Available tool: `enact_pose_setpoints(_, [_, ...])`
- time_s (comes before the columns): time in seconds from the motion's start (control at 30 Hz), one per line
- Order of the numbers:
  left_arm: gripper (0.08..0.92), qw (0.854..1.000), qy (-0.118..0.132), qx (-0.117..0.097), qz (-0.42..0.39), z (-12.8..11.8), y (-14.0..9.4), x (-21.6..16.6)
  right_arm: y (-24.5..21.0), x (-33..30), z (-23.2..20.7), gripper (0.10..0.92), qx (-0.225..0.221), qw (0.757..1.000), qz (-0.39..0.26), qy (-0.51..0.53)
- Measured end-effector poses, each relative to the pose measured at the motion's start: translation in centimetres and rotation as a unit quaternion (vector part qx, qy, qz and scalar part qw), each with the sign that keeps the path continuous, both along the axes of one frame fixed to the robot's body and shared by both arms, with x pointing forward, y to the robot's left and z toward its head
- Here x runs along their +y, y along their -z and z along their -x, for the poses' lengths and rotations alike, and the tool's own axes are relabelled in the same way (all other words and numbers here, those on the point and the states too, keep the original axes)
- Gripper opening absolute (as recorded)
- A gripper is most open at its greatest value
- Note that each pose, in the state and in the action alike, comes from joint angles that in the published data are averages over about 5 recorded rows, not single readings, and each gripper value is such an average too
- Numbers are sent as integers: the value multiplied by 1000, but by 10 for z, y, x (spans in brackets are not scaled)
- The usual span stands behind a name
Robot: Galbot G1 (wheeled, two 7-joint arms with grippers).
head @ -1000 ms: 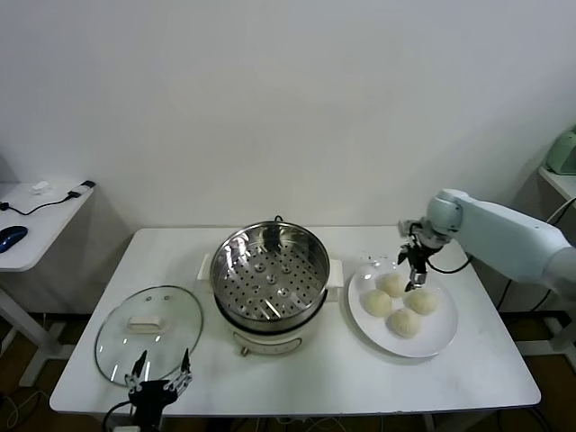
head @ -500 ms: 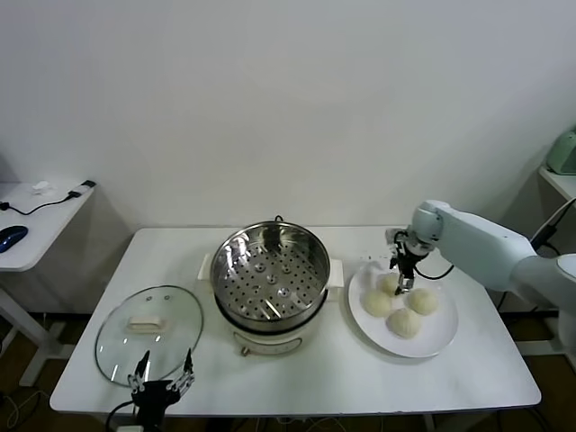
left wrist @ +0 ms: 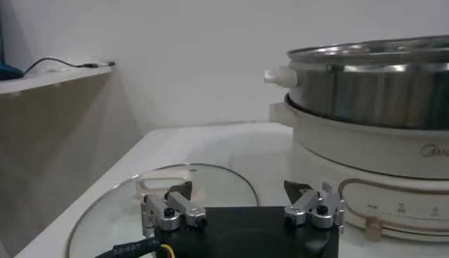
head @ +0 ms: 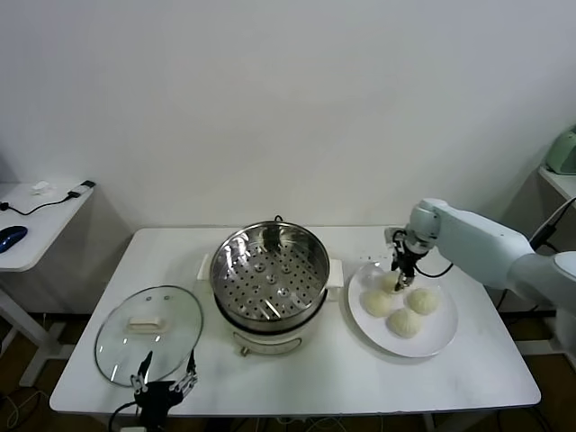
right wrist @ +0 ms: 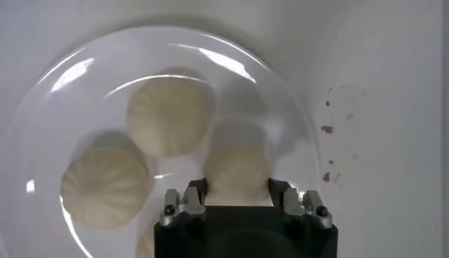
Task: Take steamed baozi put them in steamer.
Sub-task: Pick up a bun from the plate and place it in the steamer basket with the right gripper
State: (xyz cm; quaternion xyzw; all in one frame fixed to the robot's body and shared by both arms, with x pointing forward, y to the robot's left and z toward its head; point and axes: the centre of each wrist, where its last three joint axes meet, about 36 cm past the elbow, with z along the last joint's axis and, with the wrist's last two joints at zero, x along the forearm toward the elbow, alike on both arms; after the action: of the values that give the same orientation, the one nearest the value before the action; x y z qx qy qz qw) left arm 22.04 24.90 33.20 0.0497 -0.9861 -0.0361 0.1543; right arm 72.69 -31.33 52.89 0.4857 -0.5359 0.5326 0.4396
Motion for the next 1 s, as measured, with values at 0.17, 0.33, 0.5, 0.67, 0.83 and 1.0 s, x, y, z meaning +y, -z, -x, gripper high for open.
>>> enact_pose_setpoints(0.17, [823,1000,3,-3,-1,-2,-4,-1,-86,38,-8,603,-36,997,-11,-66])
enact_pose_setpoints(0.33, [823,1000,6,-5,-1,-2,-6,-3,-169,103,0,605,-72,982,-28,-174])
enact_pose_setpoints(0.5, [823,1000,7,-4,-1,-1,-7,-4,-205,182,26,605,-76,948,-29,-307])
enact_pose_setpoints(0.67, [823,1000,7,-3,-1,1,-9,-5,-202,238,50,608,-60,902,-14,-427])
enact_pose_setpoints(0.83, [823,1000,6,-3,-1,3,-10,-6,-182,268,54,609,-53,851,11,-522])
enact_pose_setpoints(1.0, [823,1000,5,-3,-2,6,-11,-7,-158,285,42,604,-57,812,26,-580])
